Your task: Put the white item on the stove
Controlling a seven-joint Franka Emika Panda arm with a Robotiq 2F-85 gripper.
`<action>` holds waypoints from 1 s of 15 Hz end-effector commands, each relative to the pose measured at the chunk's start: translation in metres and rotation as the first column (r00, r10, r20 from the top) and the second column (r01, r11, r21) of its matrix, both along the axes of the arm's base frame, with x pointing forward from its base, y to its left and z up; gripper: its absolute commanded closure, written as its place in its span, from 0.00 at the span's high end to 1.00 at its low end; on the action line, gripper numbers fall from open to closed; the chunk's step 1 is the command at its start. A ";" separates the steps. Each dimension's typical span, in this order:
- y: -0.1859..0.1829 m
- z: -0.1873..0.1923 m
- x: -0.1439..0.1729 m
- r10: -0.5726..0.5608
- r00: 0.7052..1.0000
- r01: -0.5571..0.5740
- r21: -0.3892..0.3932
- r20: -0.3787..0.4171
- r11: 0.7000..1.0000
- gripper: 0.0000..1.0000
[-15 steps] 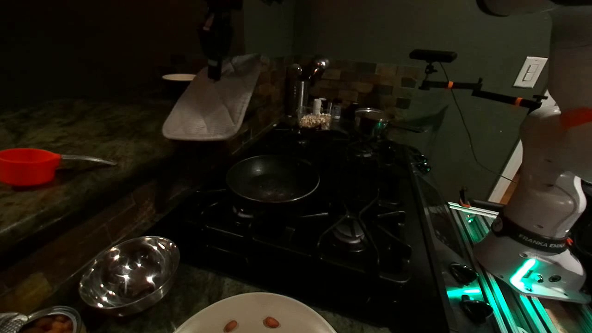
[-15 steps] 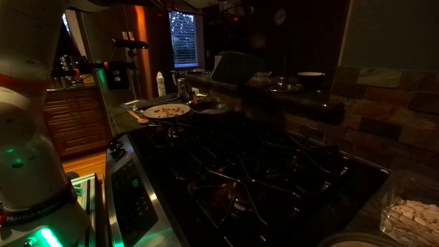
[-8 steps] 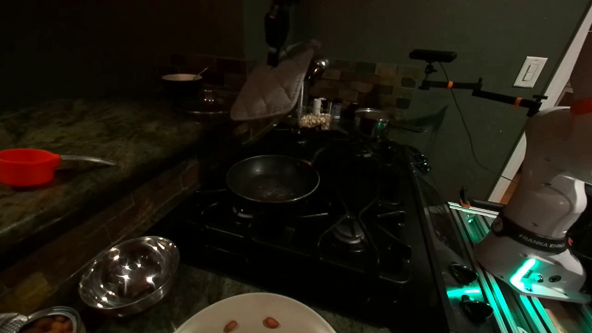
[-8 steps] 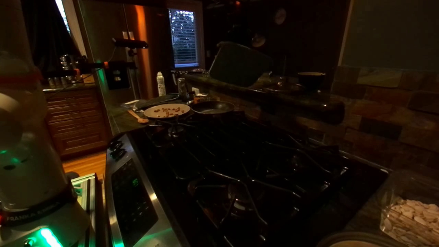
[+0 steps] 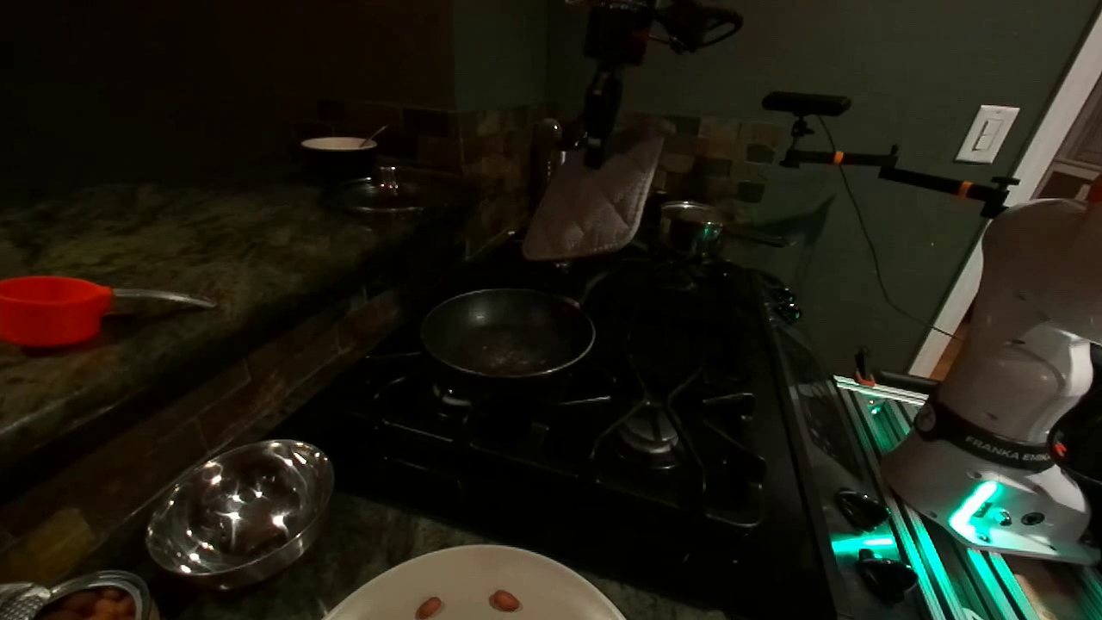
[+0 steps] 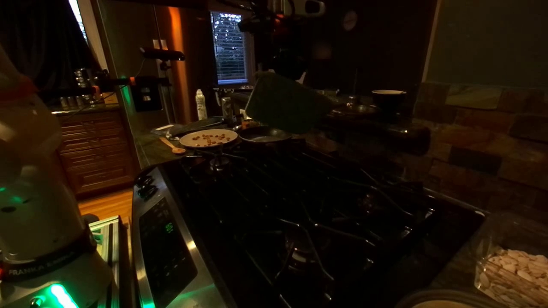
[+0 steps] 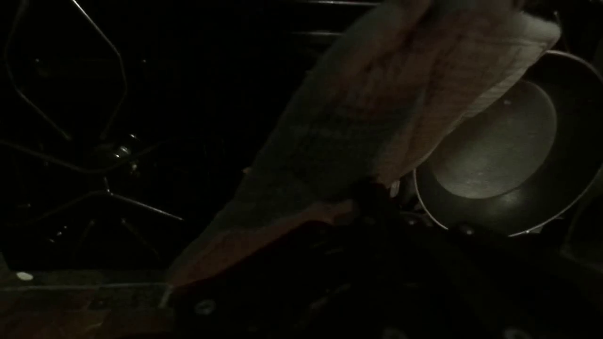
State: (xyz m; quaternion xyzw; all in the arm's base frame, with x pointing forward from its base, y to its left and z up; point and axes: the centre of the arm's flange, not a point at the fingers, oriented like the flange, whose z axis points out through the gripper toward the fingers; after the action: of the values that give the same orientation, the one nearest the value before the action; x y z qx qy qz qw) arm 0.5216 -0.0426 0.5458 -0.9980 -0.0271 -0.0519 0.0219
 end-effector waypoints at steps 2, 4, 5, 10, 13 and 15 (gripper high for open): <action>-0.016 -0.052 -0.042 -0.076 0.995 0.073 0.051 0.062 0.996 0.00; -0.019 -0.072 -0.048 -0.103 0.992 0.098 0.073 0.076 0.993 0.00; -0.020 -0.080 -0.051 -0.110 0.992 0.104 0.087 0.068 0.991 0.00; -0.016 -0.109 -0.067 -0.118 0.993 0.114 0.126 0.027 0.985 0.00; -0.015 -0.120 -0.073 -0.086 0.996 0.084 0.089 0.018 0.992 0.00; -0.016 -0.126 -0.076 -0.059 0.998 0.058 0.064 0.017 0.996 0.00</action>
State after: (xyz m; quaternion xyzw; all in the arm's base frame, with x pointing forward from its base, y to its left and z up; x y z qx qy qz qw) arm 0.4613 -0.0602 0.4283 -0.9961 0.0239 -0.0544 0.0649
